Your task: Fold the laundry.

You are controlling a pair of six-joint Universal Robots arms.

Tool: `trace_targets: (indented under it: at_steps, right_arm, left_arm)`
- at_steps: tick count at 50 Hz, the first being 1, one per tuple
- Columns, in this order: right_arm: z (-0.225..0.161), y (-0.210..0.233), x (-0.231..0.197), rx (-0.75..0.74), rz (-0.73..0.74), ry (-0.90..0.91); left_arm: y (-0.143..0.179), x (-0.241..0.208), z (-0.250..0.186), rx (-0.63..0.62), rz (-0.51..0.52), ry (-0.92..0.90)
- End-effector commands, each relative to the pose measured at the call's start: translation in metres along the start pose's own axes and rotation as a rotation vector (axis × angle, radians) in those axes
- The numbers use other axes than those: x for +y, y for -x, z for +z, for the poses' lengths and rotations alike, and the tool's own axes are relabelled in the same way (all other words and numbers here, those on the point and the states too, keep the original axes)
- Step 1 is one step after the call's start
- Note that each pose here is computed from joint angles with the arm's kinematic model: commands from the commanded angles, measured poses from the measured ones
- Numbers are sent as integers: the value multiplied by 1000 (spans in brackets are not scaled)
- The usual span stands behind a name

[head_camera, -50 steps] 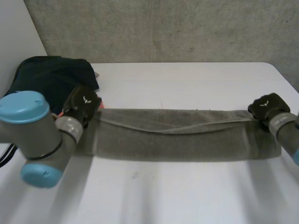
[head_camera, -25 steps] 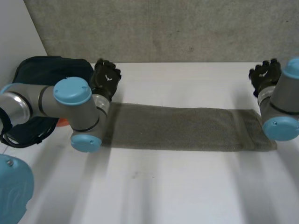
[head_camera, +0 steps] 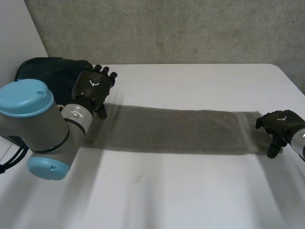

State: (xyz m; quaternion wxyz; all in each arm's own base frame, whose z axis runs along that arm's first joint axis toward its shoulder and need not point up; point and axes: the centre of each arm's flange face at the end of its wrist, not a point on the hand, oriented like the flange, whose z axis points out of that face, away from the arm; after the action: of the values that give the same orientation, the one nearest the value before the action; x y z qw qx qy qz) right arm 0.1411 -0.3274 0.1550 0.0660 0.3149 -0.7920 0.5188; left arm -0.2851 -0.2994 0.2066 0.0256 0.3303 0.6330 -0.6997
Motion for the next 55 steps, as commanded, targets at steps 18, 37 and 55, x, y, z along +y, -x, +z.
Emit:
trace_targets:
  at_steps: [18, 37, 55]
  right_arm:
    - [23, -81, 41, 270, -45, 13]
    - [12, 45, -106, 117, -420, -567]
    - [-40, 269, -91, -438, -516, -677]
  left_arm:
    - [2, -2, -3, -5, 4, 0]
    - [17, -19, -15, -40, -14, -35]
    - [9, -15, -21, -16, -33, -21]
